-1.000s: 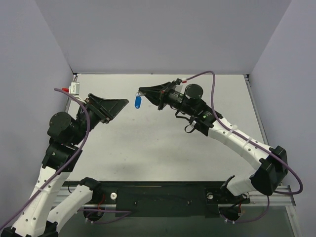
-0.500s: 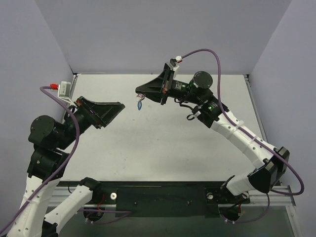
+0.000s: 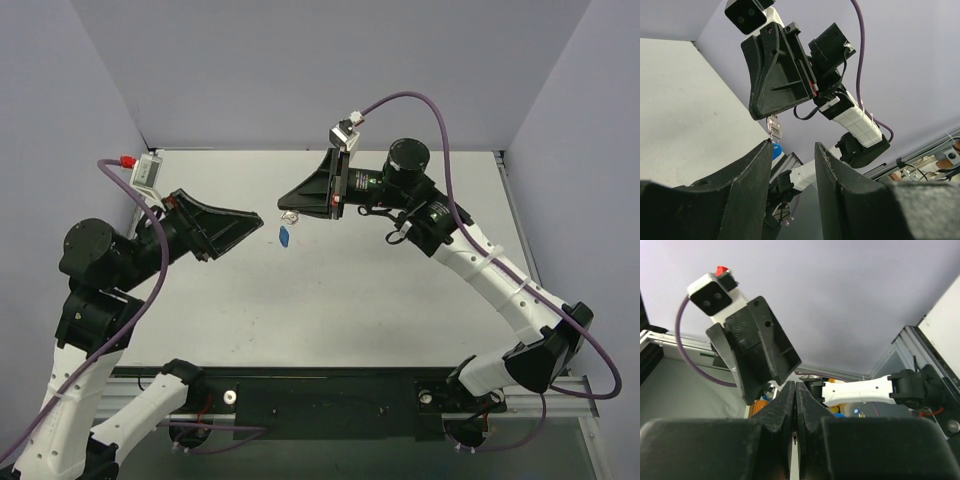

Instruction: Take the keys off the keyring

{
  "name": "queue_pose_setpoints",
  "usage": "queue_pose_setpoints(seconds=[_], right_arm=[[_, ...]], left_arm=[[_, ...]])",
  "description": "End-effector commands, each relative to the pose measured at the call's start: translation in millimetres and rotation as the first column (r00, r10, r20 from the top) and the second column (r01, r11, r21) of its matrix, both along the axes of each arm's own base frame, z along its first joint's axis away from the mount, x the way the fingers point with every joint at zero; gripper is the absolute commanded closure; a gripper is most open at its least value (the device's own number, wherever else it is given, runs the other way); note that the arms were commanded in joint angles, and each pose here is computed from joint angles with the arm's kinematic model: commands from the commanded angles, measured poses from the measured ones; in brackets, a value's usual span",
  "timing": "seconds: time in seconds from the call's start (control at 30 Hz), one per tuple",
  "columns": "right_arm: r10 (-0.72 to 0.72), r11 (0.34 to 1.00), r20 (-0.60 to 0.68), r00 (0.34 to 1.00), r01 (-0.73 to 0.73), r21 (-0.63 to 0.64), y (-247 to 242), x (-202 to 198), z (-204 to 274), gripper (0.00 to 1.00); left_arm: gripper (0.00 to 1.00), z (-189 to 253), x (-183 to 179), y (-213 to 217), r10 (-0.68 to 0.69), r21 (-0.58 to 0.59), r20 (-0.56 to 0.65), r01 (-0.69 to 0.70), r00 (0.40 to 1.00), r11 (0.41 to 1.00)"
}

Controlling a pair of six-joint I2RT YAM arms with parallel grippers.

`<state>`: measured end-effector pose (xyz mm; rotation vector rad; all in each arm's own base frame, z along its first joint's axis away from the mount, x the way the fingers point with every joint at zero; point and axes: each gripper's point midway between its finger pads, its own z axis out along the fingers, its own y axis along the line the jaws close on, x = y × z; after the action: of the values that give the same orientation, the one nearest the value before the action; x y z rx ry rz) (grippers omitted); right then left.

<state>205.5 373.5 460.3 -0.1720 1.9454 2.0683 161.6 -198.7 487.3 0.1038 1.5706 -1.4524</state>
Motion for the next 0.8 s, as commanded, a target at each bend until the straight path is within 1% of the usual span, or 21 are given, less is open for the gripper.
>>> queue_pose_setpoints(seconds=[0.0,0.13,0.23,0.3,0.4,0.43,0.53,0.77], right_arm=[[-0.038,0.999,0.164,0.986,0.038,0.001,-19,-14,25,1.00],[-0.106,0.994,0.166,0.980,0.107,0.003,-23,-6,24,1.00],[-0.177,0.984,0.162,0.971,0.178,0.007,-26,4,25,1.00],[-0.216,0.976,0.150,0.965,0.216,0.019,-27,9,28,1.00],[-0.278,0.961,0.133,0.951,0.277,0.026,-30,17,30,1.00],[-0.288,0.958,0.129,0.949,0.287,0.026,-30,19,29,1.00],[-0.321,0.947,0.123,0.939,0.317,0.049,-33,22,35,1.00],[-0.339,0.941,0.116,0.934,0.336,0.045,-31,25,35,1.00]], left_arm=[[0.52,18,-11,0,-0.029,-0.031,0.056,0.031,0.998,0.999],[0.53,13,-4,6,0.031,-0.066,0.034,-0.029,0.999,0.997],[0.53,12,10,15,0.115,-0.135,0.003,-0.113,0.993,0.984],[0.53,10,17,17,0.138,-0.183,-0.015,-0.138,0.990,0.973],[0.53,11,26,16,0.141,-0.233,-0.027,-0.144,0.990,0.962],[0.53,17,25,16,0.139,-0.252,-0.003,-0.136,0.990,0.958],[0.53,18,32,13,0.133,-0.261,-0.010,-0.131,0.991,0.956],[0.55,19,36,2,0.076,-0.259,0.006,-0.071,0.997,0.963]])
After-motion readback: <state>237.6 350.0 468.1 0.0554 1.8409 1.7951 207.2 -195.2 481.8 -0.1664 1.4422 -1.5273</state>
